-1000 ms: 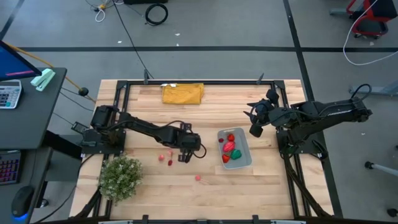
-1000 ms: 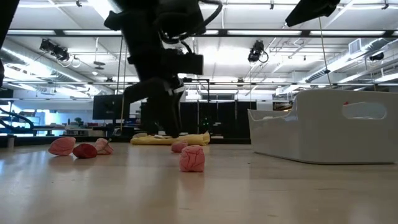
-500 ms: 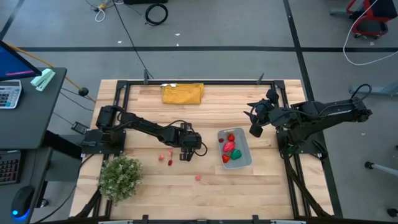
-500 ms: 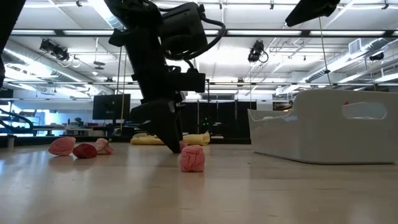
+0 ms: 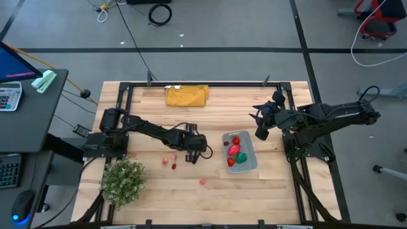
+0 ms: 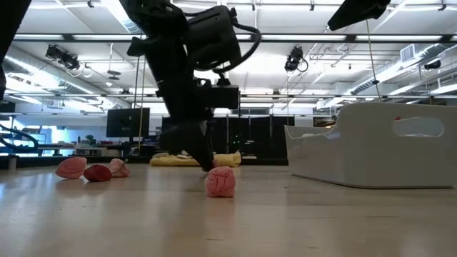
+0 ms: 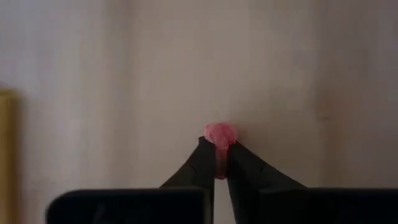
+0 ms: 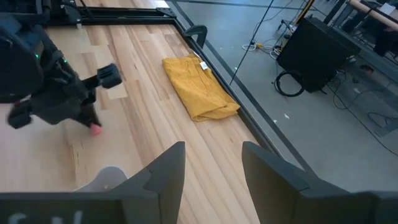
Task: Pick and placing Produce into tupperware
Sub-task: Put the pink peach into the gray bin
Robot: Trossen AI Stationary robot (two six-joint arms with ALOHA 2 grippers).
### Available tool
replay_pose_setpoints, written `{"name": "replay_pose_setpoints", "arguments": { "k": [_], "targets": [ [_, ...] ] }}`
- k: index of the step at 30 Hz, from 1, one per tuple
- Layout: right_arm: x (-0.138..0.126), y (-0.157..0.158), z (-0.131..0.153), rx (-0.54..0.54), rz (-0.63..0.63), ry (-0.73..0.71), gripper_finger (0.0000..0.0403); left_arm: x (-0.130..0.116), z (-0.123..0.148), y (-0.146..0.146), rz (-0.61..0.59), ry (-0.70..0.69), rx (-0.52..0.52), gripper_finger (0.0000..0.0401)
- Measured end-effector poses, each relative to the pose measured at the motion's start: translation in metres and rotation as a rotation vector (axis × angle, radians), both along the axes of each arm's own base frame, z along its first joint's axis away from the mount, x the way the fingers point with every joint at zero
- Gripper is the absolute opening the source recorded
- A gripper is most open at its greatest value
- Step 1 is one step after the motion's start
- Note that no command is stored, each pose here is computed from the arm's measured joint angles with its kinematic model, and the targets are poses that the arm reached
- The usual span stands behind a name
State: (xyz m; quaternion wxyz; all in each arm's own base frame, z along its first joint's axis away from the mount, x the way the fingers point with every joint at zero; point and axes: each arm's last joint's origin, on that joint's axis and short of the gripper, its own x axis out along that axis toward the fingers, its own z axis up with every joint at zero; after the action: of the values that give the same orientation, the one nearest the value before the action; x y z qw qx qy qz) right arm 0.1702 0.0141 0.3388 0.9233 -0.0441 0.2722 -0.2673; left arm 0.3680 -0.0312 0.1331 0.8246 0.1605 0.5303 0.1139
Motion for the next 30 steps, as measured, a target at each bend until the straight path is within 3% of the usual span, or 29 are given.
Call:
{"name": "replay_pose_setpoints", "arguments": {
  "k": [6, 9, 14, 17, 20, 22, 30],
  "targets": [
    [0.0, 0.0, 0.0, -0.001, 0.001, 0.001, 0.0168, 0.021, 0.035, -0.016, 0.012, -0.128, 0.352, 0.0021],
    [0.0, 0.0, 0.0, -0.004, 0.003, 0.003, 0.0168, 0.037, 0.057, -0.022, 0.04, -0.278, 0.386, 0.0022],
    [0.0, 0.0, 0.0, -0.005, 0.003, 0.003, 0.0168, 0.056, 0.075, -0.026, -0.048, -0.509, 0.296, 0.0021],
    [0.0, 0.0, 0.0, -0.005, 0.003, 0.003, 0.0168, 0.063, 0.082, -0.025, -0.126, -0.637, 0.113, 0.0024],
    [0.0, 0.0, 0.0, -0.004, 0.003, 0.003, 0.0168, 0.066, 0.081, -0.022, -0.186, -0.669, -0.097, 0.0039],
    [0.0, 0.0, 0.0, -0.004, 0.003, 0.003, 0.0168, 0.067, 0.078, -0.021, -0.193, -0.668, -0.17, 0.0047],
    [0.0, 0.0, 0.0, -0.003, 0.002, 0.002, 0.0168, 0.081, 0.023, -0.018, -0.168, -0.592, -0.158, 0.0037]
  ]
}}
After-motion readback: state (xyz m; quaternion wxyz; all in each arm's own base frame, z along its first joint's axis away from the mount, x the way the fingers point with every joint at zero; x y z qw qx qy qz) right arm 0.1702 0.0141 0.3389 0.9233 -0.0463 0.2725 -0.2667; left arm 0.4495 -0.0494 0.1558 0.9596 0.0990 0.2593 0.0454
